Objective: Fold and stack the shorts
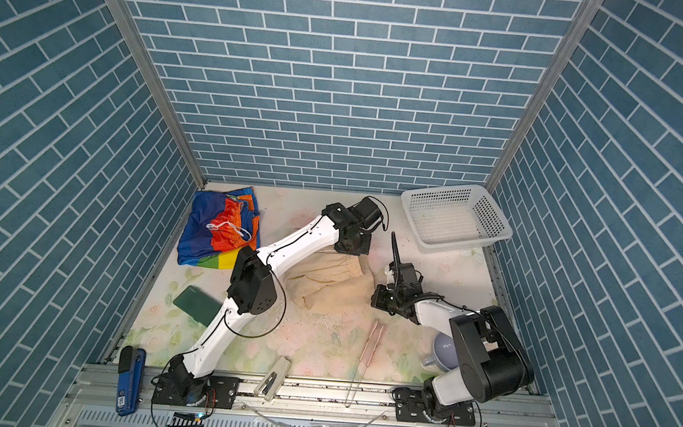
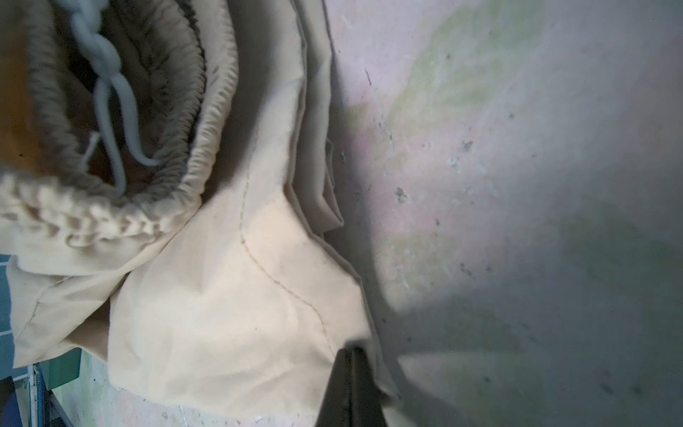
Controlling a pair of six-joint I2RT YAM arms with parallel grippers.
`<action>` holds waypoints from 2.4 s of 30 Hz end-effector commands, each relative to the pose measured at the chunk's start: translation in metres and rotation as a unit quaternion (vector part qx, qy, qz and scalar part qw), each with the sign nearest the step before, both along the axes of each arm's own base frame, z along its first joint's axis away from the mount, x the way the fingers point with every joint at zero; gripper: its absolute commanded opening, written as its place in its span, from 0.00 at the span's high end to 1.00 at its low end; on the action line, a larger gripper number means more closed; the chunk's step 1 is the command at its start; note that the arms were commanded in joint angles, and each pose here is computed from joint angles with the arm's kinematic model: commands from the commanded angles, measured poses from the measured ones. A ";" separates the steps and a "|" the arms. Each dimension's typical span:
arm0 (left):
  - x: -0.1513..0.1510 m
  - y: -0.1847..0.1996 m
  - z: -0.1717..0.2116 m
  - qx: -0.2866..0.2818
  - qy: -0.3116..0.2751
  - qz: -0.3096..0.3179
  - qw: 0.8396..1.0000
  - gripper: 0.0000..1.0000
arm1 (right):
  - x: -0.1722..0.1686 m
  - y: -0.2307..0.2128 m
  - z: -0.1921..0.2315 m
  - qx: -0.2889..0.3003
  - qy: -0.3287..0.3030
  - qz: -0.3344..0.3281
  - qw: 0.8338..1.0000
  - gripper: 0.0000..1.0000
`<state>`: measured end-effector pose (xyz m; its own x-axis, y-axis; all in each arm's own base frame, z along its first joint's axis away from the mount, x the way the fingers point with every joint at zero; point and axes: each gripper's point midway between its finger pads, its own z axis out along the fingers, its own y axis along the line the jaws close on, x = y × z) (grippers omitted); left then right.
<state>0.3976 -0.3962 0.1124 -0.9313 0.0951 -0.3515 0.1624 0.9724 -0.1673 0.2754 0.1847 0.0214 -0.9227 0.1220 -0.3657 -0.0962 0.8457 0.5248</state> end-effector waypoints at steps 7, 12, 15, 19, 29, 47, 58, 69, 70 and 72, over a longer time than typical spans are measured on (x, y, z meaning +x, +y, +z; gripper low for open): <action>-0.006 -0.026 -0.060 -0.030 0.053 0.003 0.998 0.93 | -0.017 -0.020 -0.015 -0.041 0.032 -0.018 0.999 1.00; -0.006 -0.032 -0.081 -0.040 0.066 0.010 0.997 0.91 | -0.018 -0.020 -0.013 -0.040 0.034 -0.018 0.998 1.00; -0.008 -0.033 -0.093 -0.038 0.075 0.010 0.996 0.81 | -0.021 -0.020 -0.008 -0.038 0.034 -0.018 0.999 1.00; -0.010 -0.034 -0.100 -0.040 0.082 0.009 0.996 0.72 | -0.020 -0.023 0.014 -0.038 0.014 -0.022 0.999 1.00; 0.017 -0.042 -0.008 -0.139 0.028 0.003 0.990 0.40 | -0.006 -0.007 0.083 0.015 -0.057 -0.019 0.998 0.99; 0.046 0.120 0.048 -0.238 -0.038 0.142 0.960 0.69 | 0.069 0.110 0.091 0.085 -0.069 0.046 0.993 1.00; 0.059 0.150 -0.062 -0.223 0.036 0.180 0.957 0.79 | 0.099 0.078 0.008 0.071 0.017 -0.027 0.997 1.00; 0.060 0.162 -0.087 -0.200 0.052 0.180 0.962 0.79 | 0.092 0.080 0.065 -0.014 -0.095 0.046 0.994 1.00; 0.060 0.163 -0.085 -0.200 0.051 0.180 0.962 0.78 | 0.084 0.085 0.077 -0.037 -0.121 0.071 0.989 1.00; 0.060 0.163 -0.082 -0.200 0.049 0.177 0.962 0.78 | 0.063 0.105 0.102 -0.077 -0.183 0.141 0.970 0.97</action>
<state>0.4555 -0.2368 0.0336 -0.9073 -0.3714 -0.1971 -0.2126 0.8096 -0.5471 0.3523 0.2713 0.0736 -0.8659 0.0248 -0.4997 -0.2588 0.8326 0.4897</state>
